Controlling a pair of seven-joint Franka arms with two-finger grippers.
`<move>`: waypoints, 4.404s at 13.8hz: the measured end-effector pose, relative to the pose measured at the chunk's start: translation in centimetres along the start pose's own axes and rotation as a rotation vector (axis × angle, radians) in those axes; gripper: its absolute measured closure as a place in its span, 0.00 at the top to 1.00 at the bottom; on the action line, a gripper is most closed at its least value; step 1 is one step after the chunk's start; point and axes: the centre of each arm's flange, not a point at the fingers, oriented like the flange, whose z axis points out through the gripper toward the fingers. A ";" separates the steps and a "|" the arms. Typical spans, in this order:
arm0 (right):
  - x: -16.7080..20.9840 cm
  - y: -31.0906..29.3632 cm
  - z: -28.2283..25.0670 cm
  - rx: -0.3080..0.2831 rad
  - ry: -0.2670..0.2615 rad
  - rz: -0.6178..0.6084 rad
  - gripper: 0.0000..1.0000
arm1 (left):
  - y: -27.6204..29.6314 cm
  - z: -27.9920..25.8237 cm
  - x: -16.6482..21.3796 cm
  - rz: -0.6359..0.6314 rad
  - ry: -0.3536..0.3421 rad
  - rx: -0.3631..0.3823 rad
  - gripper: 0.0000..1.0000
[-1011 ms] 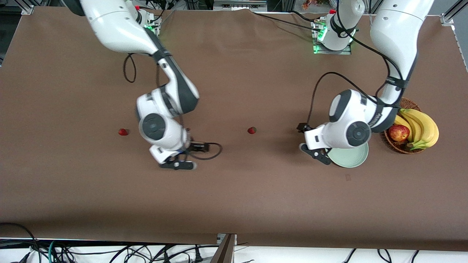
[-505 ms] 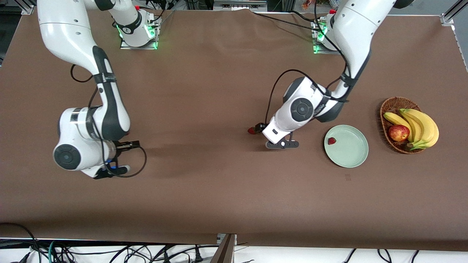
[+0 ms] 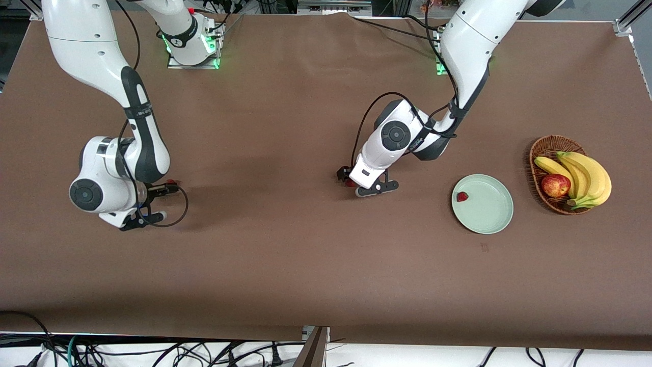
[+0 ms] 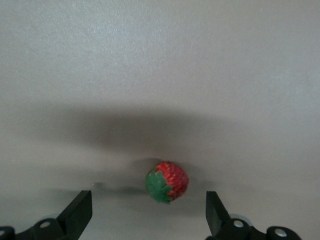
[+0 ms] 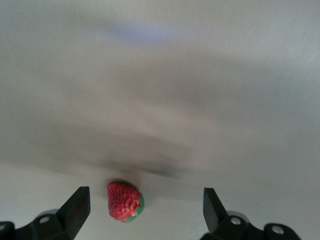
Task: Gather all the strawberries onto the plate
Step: 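Release the second strawberry mid-table while the left gripper grasps it, then carry the strawberry to the plate with the left gripper while the right gripper lifts another, then drop the strawberry on the plate while the right gripper carries the last, then grasp the last strawberry with the left gripper while the right gripper withdraws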
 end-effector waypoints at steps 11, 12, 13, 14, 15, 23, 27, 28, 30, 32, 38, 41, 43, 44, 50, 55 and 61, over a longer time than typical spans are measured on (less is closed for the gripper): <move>-2.3 -0.7 2.2 0.011 -0.008 0.003 0.48 | -0.1 0.3 0.6 -0.017 0.025 -0.026 0.59; -2.3 -0.8 2.2 0.011 -0.008 0.003 0.39 | -0.1 0.4 0.5 -0.017 0.025 -0.025 0.59; -2.3 -0.8 2.1 0.012 -0.008 0.003 0.33 | -0.1 0.5 0.5 -0.017 0.024 -0.024 0.59; -2.3 -0.9 2.0 0.013 -0.003 0.002 0.33 | 0.0 0.5 0.5 -0.016 0.026 -0.028 0.54; -2.0 -1.3 1.7 0.019 0.009 0.001 0.33 | 0.0 0.5 0.4 -0.016 0.025 -0.028 0.54; 2.8 -13.6 -4.6 0.079 0.129 0.171 0.33 | -0.8 -1.0 2.2 0.020 0.054 0.011 0.34; 3.3 -16.5 -4.6 0.150 0.130 0.220 0.33 | -4.2 -7.6 7.4 0.159 -0.046 0.169 0.34; 3.3 -16.8 -4.7 0.163 0.131 0.228 0.33 | -5.6 -9.2 8.7 0.212 -0.084 0.196 0.34; 3.6 -18.3 -5.0 0.192 0.135 0.275 0.33 | -9.4 -11.0 11.5 0.337 -0.138 0.216 0.34; 4.5 -22.6 -5.5 0.201 0.142 0.359 0.33 | -14.0 -11.6 14.1 0.448 -0.187 0.222 0.34; 7.2 -42.9 -5.5 0.271 0.279 0.634 0.33 | -21.8 -12.7 18.1 0.720 -0.228 0.354 0.34; 6.5 -51.6 -4.2 0.366 0.388 0.670 0.33 | -24.8 -13.1 19.4 0.796 -0.251 0.378 0.41; 6.0 -56.5 -3.1 0.428 0.436 0.676 0.33 | -26.0 -13.1 19.8 0.801 -0.258 0.372 0.59; 5.8 -58.3 -2.4 0.445 0.446 0.668 0.33 | -26.0 -13.0 19.8 0.803 -0.261 0.370 0.68; 7.0 -60.2 -1.8 0.469 0.494 0.646 0.69 | -24.3 -12.5 19.1 0.796 -0.265 0.307 1.00; 10.3 -46.8 -13.7 0.293 0.378 0.464 1.00 | -21.9 -11.7 17.7 0.672 -0.276 0.155 1.00; 6.8 -26.9 -24.2 0.171 0.152 0.261 1.00 | -9.5 -7.2 11.1 0.339 -0.174 0.165 1.00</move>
